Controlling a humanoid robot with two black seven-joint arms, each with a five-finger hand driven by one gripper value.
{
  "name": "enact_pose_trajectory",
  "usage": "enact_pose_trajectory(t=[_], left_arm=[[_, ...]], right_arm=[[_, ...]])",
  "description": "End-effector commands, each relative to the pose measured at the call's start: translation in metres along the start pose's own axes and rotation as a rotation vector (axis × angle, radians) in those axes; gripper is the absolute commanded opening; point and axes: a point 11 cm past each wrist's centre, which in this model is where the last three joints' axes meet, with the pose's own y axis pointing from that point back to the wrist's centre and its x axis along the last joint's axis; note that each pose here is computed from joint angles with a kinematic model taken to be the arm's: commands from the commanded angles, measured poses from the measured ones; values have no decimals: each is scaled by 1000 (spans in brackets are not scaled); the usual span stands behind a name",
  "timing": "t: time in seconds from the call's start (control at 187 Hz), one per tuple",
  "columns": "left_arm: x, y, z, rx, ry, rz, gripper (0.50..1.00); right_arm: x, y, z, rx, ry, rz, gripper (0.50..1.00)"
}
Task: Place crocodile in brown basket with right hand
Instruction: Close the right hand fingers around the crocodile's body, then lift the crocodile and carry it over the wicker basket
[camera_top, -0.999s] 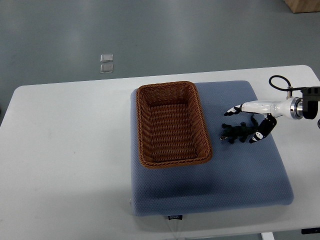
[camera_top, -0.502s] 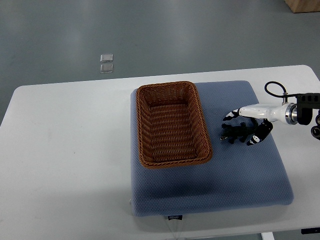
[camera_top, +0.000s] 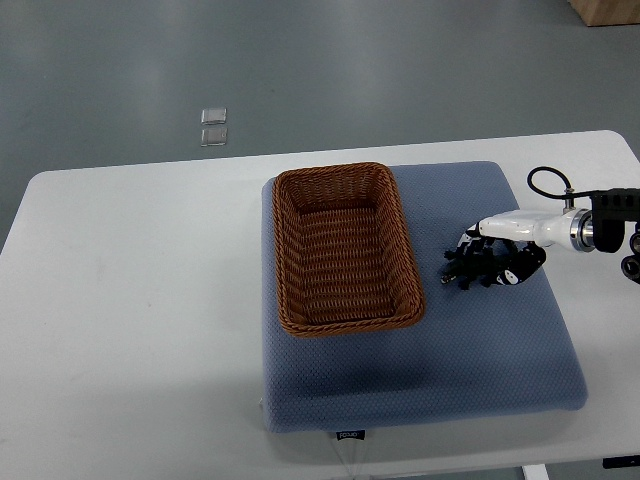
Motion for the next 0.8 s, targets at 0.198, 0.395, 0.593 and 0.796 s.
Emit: enact_pose_trajectory(t=[0.198,0.395,0.593,0.796], left_arm=[[1,0,0,-1,-1,2,1000],[1,0,0,-1,1,1,1000],[1,0,0,-1,-1,2,1000],[1,0,0,-1,-1,2,1000]], right_arm=[[1,-2,-2,2,21,-1,525],[15,-1,-5,7,32,22,509],[19,4,-1,-5,29,29,507],[42,13,12,-49,38,68,507]])
